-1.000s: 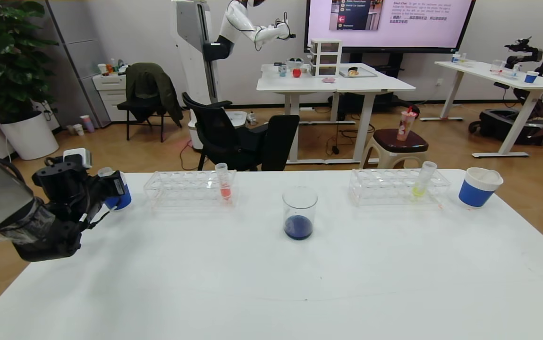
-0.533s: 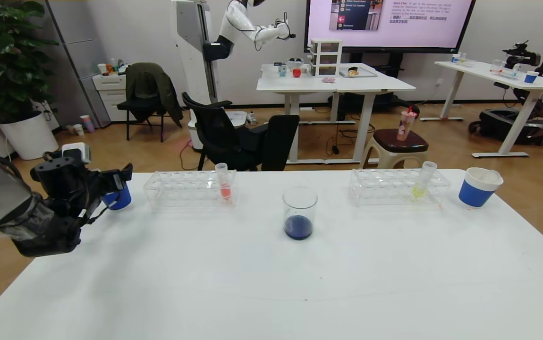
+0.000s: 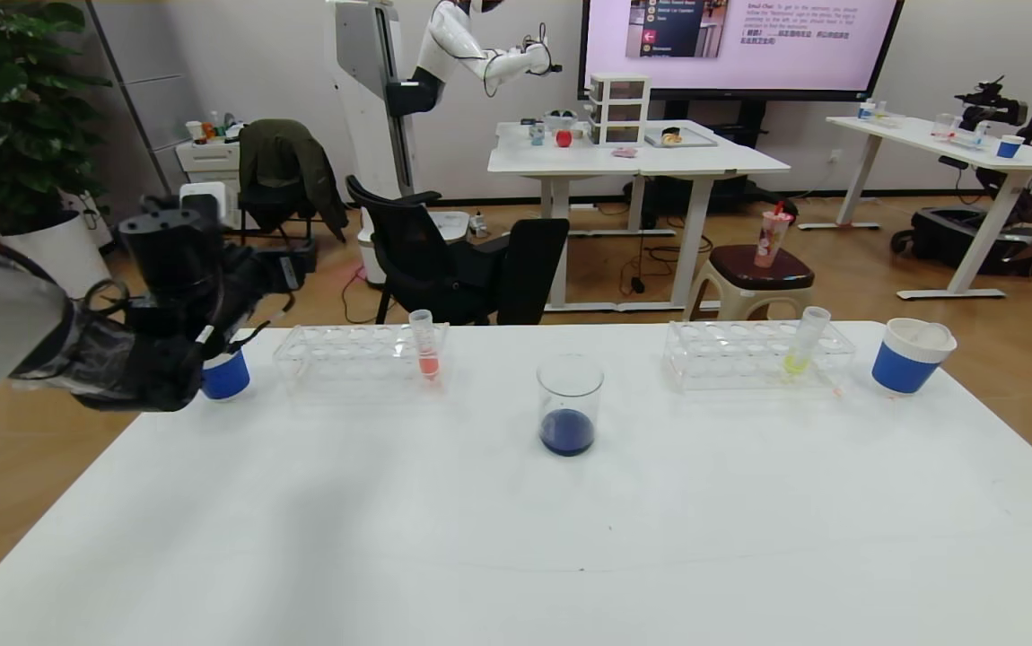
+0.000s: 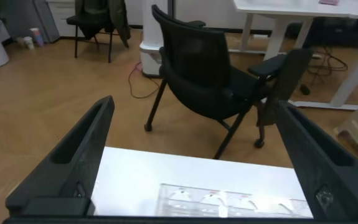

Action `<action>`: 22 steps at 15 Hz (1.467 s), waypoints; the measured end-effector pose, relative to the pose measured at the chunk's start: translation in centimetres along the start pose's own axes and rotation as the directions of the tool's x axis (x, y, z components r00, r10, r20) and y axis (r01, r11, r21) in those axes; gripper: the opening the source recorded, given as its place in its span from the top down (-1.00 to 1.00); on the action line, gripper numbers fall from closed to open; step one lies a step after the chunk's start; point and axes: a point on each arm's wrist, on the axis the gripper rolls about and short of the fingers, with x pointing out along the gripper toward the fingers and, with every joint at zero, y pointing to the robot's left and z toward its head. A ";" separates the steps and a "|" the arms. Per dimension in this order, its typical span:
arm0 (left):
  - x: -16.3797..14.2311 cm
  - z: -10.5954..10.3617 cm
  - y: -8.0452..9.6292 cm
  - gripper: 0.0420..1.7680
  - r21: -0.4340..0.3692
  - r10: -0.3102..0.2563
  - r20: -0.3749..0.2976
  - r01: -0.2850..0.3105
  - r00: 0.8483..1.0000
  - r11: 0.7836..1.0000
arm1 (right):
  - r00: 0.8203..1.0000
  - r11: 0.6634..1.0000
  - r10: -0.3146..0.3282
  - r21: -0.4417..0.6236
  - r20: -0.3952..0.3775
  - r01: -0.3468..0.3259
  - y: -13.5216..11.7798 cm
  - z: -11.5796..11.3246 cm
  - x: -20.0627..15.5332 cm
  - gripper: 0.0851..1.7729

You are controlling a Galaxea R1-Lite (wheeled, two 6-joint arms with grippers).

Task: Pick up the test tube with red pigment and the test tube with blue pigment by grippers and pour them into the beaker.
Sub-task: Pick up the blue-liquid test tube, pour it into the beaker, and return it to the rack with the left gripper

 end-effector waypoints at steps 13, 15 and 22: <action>-12.2 13.5 -4.9 -0.98 0.128 -0.059 0.109 0.044 0.992 0.991 | 1.000 1.000 0.000 0.000 0.001 0.000 0.0 0.0 0.0 -0.96; -15.4 14.1 -2.8 -0.98 0.184 -0.023 0.111 0.002 0.994 0.983 | 1.000 1.000 0.000 0.000 0.000 0.000 0.0 0.0 0.0 -0.96; -26.9 15.4 4.7 -0.98 0.257 0.188 0.173 -0.229 0.967 0.939 | 1.000 1.000 0.000 0.000 0.000 0.000 0.0 0.0 0.0 -0.96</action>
